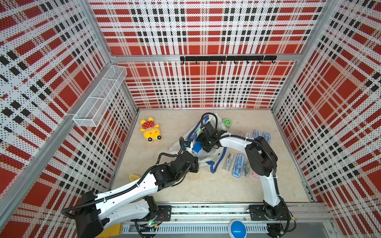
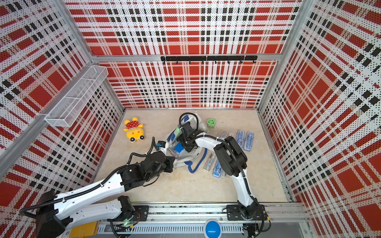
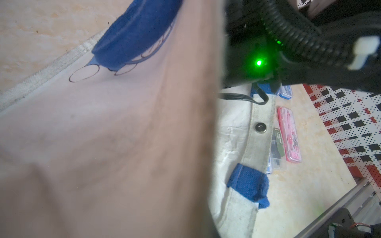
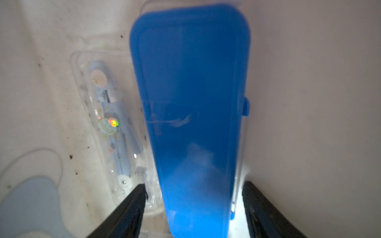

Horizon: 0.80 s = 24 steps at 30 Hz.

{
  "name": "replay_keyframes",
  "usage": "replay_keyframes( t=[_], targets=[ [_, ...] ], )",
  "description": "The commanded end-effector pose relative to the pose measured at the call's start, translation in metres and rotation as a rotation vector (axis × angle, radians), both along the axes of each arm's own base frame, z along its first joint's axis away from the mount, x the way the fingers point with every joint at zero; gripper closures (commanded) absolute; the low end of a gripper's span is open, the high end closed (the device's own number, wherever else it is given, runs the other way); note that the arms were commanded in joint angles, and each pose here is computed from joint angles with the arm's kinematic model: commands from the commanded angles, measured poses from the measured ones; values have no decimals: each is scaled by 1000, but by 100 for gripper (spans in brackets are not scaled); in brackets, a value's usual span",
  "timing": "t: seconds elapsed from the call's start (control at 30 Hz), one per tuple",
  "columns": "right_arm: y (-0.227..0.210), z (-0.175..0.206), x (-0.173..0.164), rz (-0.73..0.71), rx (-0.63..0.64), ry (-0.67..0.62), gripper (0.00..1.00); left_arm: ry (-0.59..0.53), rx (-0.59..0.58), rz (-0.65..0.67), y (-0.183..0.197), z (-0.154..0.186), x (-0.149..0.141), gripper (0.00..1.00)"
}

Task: Take out the compass set from the canvas bag
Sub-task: Pick up the compass set from the canvas bag.

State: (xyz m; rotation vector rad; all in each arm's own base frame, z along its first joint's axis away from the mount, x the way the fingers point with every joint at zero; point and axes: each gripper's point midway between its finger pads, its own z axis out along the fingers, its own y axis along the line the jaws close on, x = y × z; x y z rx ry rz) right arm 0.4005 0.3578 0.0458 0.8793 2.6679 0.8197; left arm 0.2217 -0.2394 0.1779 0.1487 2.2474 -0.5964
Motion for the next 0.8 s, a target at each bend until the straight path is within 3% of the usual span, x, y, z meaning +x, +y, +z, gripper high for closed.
replay_keyframes(
  t=[0.0,0.37,0.77],
  targets=[
    [-22,-53,-16,-30,-111,144,27,8,-53,-69,-17,7,-15,100],
    [-30,-67,-20,-16,-140,192,48,17,-50,-54,-12,4,-23,100],
    [-12,14,-6,114,-90,-10,59,2,-47,3,-9,13,-8,100]
  ],
)
